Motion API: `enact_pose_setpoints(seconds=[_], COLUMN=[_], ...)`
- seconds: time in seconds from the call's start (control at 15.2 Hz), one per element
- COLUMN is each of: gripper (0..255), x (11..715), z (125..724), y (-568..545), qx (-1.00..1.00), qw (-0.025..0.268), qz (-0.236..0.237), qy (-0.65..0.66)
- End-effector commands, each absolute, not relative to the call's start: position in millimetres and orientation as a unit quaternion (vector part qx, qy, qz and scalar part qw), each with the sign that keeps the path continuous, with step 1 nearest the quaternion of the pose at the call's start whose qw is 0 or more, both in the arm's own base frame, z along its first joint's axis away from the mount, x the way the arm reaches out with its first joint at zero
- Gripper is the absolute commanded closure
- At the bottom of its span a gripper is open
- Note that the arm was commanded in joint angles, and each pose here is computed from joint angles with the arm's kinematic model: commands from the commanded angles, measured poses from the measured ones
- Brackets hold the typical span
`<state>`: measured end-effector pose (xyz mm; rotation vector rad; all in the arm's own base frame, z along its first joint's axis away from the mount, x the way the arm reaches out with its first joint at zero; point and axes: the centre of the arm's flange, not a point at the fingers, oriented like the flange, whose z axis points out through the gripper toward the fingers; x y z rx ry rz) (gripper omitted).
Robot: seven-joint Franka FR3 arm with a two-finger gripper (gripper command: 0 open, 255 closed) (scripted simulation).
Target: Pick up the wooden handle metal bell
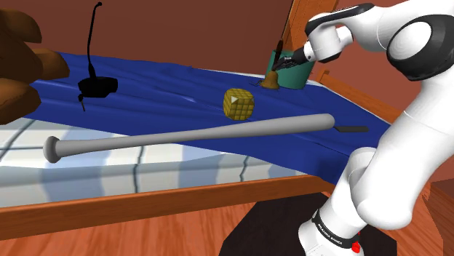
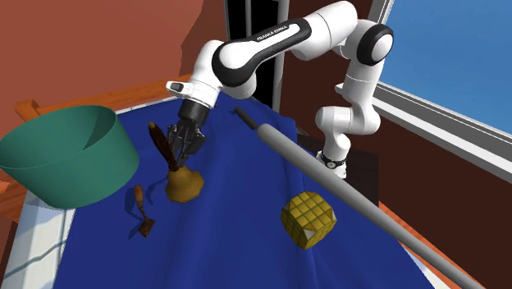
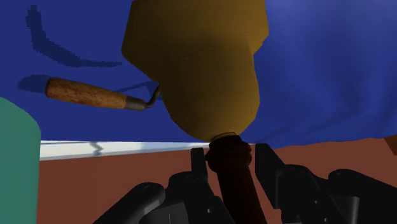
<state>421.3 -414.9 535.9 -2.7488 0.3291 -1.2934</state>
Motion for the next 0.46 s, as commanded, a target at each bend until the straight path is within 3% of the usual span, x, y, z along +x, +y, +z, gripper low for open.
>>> enact_pose_setpoints(seconds=[0.0, 0.4], gripper=[255, 255], x=[421.1, 421.0], z=[546.3, 568.2], y=[-413.7, -413.7], qx=[-0.899, -0.899], qw=[0.043, 0.043], qz=[-0.423, -0.423], qy=[0.108, 0.108])
